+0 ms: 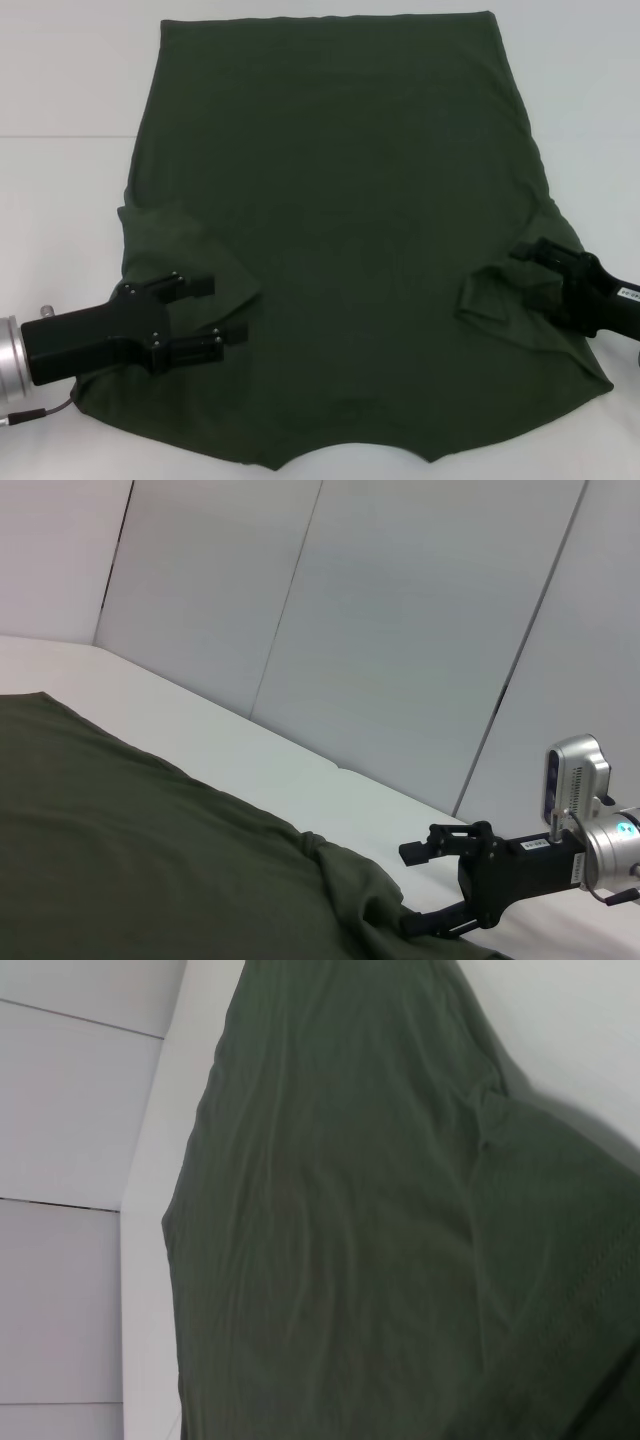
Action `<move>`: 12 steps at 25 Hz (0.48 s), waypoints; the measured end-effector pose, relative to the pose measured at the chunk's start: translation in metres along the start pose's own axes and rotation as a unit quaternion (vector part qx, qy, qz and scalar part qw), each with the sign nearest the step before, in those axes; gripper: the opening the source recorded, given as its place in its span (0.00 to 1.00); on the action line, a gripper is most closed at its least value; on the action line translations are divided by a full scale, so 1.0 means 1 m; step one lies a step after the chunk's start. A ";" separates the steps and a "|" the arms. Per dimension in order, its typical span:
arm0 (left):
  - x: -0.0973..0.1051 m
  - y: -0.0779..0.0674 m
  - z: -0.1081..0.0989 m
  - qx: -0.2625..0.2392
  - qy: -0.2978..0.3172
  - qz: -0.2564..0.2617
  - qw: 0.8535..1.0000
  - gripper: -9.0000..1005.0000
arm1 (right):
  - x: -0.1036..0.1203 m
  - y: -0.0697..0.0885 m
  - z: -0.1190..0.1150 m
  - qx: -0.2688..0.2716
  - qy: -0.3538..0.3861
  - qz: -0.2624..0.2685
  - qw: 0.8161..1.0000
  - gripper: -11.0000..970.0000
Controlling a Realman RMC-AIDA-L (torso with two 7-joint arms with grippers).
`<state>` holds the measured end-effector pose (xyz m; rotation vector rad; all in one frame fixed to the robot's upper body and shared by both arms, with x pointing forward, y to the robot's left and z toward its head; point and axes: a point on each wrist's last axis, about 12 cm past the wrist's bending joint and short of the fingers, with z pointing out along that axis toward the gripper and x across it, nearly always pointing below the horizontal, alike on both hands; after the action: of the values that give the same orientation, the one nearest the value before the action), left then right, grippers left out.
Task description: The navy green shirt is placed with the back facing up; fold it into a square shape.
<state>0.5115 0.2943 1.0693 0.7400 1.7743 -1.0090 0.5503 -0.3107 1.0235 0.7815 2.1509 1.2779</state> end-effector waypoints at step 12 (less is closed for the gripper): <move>0.001 -0.002 0.000 0.004 -0.001 -0.001 1.000 0.81 | -0.005 0.010 0.008 -0.002 -0.001 -0.017 1.000 0.97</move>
<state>0.5097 0.2938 1.0692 0.7411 1.7700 -1.0196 0.5611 -0.3053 1.0295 0.7416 2.1512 1.2635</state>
